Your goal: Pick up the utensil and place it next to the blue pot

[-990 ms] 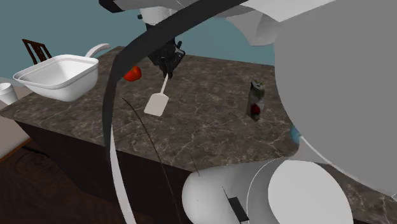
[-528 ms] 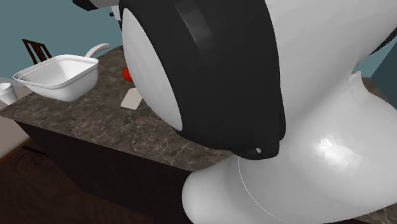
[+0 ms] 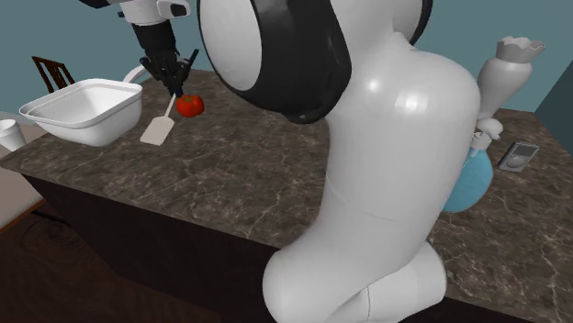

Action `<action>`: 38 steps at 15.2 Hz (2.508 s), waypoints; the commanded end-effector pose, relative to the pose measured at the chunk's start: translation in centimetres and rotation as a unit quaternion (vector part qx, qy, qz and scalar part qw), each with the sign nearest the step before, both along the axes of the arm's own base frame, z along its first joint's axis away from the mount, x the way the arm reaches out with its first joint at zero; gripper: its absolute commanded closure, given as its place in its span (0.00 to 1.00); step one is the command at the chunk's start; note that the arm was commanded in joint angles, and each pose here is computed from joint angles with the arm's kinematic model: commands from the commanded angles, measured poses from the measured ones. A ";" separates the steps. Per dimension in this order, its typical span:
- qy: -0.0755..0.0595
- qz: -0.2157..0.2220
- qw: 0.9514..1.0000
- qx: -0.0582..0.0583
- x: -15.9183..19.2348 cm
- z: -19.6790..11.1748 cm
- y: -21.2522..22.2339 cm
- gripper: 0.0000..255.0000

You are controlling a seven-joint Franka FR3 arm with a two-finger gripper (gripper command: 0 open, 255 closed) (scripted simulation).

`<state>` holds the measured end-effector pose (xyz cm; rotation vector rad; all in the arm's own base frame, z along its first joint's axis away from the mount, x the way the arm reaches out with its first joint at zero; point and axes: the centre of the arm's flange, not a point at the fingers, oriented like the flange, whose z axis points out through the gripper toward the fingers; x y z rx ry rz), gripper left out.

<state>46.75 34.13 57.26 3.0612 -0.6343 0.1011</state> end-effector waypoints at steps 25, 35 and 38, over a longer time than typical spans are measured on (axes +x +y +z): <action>0.000 -0.001 1.000 0.000 6.4 -8.1 11.9 1.00; 0.000 -0.001 1.000 0.000 6.4 -13.3 11.9 1.00; 0.000 -0.001 1.000 0.000 6.4 -14.9 11.9 1.00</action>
